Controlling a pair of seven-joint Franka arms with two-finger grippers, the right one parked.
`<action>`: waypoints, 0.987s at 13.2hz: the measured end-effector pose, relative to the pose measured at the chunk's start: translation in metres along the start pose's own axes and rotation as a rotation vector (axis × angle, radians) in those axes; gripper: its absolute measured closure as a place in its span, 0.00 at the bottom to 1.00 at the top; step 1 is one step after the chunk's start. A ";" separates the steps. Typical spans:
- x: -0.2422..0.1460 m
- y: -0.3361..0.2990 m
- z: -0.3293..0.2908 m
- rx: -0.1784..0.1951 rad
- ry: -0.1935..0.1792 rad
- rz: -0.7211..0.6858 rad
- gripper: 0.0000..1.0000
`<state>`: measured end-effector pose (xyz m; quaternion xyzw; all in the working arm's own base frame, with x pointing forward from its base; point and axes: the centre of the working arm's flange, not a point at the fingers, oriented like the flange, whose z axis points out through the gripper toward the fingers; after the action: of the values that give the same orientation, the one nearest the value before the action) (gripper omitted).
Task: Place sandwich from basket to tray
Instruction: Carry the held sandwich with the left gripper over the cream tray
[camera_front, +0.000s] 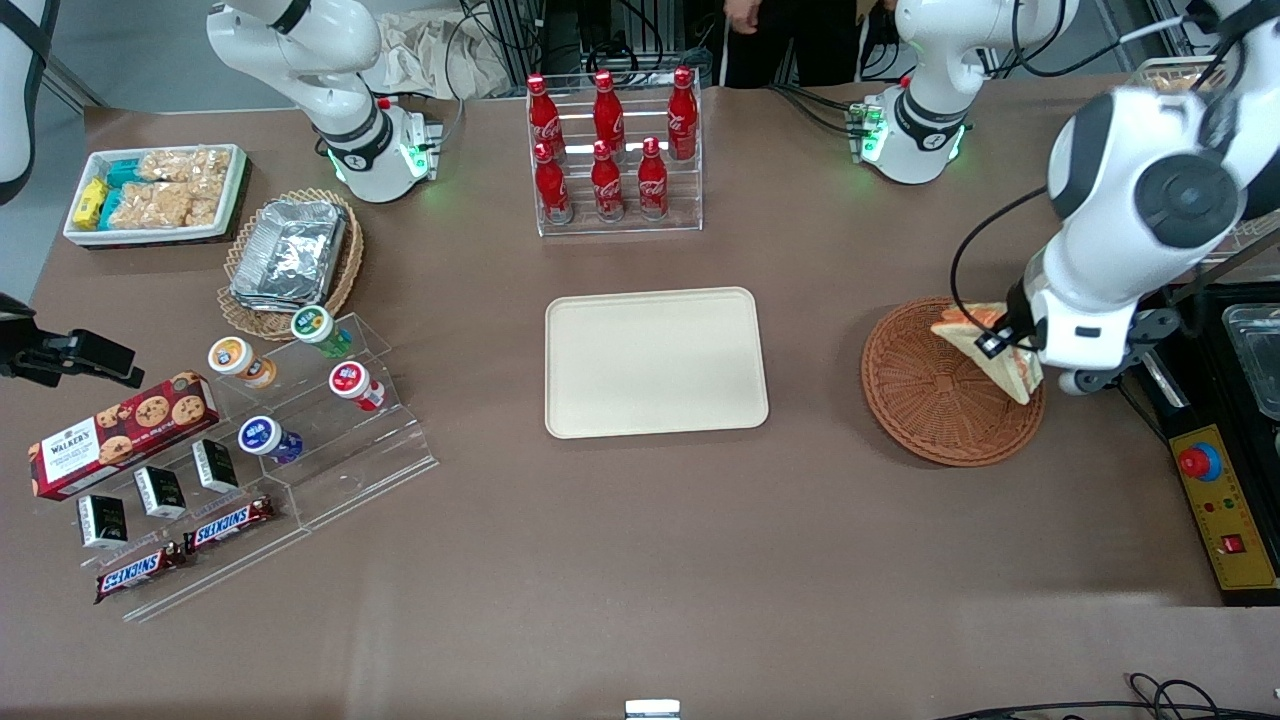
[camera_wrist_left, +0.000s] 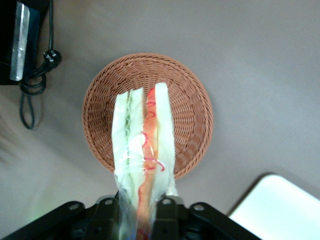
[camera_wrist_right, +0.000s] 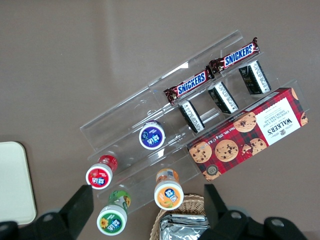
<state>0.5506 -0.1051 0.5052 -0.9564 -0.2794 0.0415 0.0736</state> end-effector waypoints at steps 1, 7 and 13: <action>-0.002 0.006 -0.016 -0.005 -0.004 0.025 0.79; -0.030 0.063 -0.018 -0.024 -0.044 0.187 0.79; -0.117 0.173 0.026 -0.118 -0.095 0.419 0.79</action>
<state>0.5405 -0.3097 0.4557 -0.9932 -0.0795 0.0845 -0.0061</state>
